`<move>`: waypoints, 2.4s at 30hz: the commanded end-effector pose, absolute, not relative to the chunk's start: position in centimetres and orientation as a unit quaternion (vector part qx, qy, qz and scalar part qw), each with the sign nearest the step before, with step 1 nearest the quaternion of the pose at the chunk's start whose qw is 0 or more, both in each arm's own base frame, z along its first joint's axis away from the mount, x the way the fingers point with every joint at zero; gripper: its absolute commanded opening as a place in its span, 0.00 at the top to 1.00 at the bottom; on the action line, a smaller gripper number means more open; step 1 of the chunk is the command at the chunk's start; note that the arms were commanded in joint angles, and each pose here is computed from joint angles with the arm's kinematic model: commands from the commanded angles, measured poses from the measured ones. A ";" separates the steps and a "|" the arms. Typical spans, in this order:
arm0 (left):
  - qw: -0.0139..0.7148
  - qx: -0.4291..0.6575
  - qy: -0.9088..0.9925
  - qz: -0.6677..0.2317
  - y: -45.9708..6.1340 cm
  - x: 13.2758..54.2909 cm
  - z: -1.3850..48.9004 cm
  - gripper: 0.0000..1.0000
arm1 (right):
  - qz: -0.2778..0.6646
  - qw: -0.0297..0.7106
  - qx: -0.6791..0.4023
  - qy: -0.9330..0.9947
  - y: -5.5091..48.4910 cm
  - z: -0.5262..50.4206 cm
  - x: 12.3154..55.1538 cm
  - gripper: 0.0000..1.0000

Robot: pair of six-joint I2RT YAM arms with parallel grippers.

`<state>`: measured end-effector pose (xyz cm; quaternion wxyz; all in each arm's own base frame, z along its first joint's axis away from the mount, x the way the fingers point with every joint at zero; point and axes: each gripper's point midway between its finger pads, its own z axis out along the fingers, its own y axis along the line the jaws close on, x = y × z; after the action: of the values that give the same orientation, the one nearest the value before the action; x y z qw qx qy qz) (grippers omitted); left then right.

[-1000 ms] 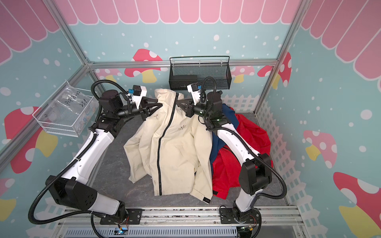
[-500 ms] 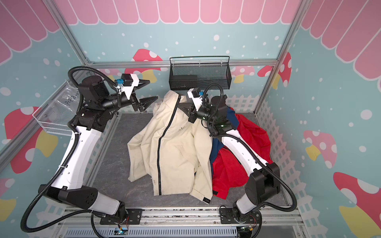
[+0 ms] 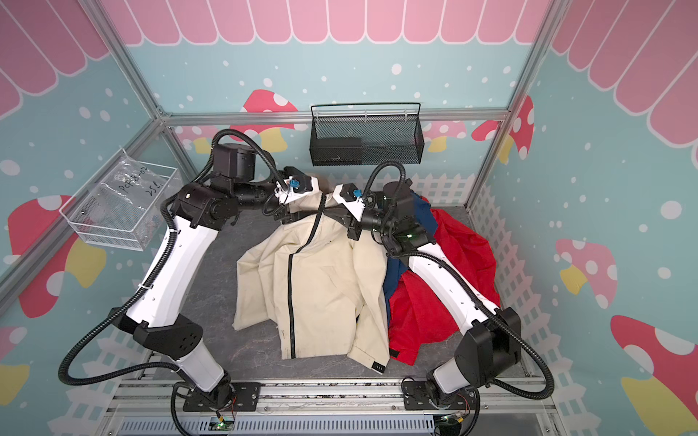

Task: Unzip the jacket
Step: Unzip the zipper on the jacket.

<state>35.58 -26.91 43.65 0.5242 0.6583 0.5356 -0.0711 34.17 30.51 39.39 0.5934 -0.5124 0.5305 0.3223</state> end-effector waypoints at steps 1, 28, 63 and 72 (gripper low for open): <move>0.502 0.693 0.516 -0.034 -26.3 35.2 42.6 0.21 | 0.301 0.603 -0.556 0.487 30.7 40.4 32.7 1.00; 0.468 0.710 0.512 -0.119 -27.2 36.4 38.9 0.37 | 0.312 0.585 -0.583 0.469 31.5 39.3 31.6 1.00; 0.493 0.664 0.548 -0.123 -22.5 36.5 43.1 1.00 | 0.426 0.518 -0.449 0.591 33.5 36.3 36.3 1.00; 0.542 0.618 0.555 -0.129 -19.5 37.1 46.6 1.00 | 0.456 0.487 -0.379 0.641 34.4 32.4 37.1 1.00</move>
<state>37.36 -20.79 41.91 0.4798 0.6459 0.5767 -0.1417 35.68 34.31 35.98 0.5260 -0.4236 0.5888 0.4440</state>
